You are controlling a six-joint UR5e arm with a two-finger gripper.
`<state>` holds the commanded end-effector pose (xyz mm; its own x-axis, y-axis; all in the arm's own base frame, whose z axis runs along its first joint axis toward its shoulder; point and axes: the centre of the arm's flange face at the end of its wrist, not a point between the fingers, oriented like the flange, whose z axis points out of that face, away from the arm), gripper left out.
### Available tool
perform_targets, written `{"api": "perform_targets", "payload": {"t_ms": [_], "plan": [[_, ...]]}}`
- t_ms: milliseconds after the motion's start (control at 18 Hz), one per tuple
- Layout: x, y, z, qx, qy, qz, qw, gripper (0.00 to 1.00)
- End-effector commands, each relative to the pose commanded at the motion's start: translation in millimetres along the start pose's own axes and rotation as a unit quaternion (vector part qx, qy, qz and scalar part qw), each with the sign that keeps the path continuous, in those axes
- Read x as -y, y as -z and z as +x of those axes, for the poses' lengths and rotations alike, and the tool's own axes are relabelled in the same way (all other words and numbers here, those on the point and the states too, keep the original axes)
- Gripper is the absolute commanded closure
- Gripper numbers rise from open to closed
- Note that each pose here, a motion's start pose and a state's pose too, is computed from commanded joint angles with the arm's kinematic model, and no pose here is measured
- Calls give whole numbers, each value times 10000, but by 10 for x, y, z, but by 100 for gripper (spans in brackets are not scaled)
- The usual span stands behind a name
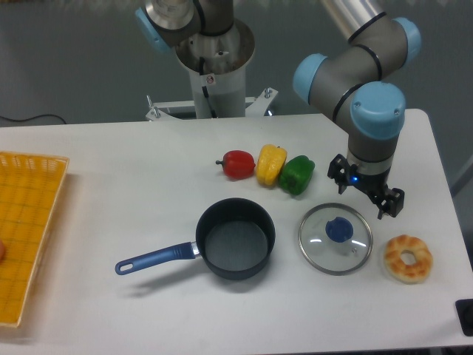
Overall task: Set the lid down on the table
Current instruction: 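Open the gripper and raise it off the lid knob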
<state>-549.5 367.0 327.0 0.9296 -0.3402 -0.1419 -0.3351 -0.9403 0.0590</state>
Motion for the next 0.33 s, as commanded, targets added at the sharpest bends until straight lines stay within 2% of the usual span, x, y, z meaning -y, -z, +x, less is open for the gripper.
{"api": "perform_targets", "payload": {"t_ms": [333], "plan": [[-34,-22,1,-79,-6,16,10000,0]]}}
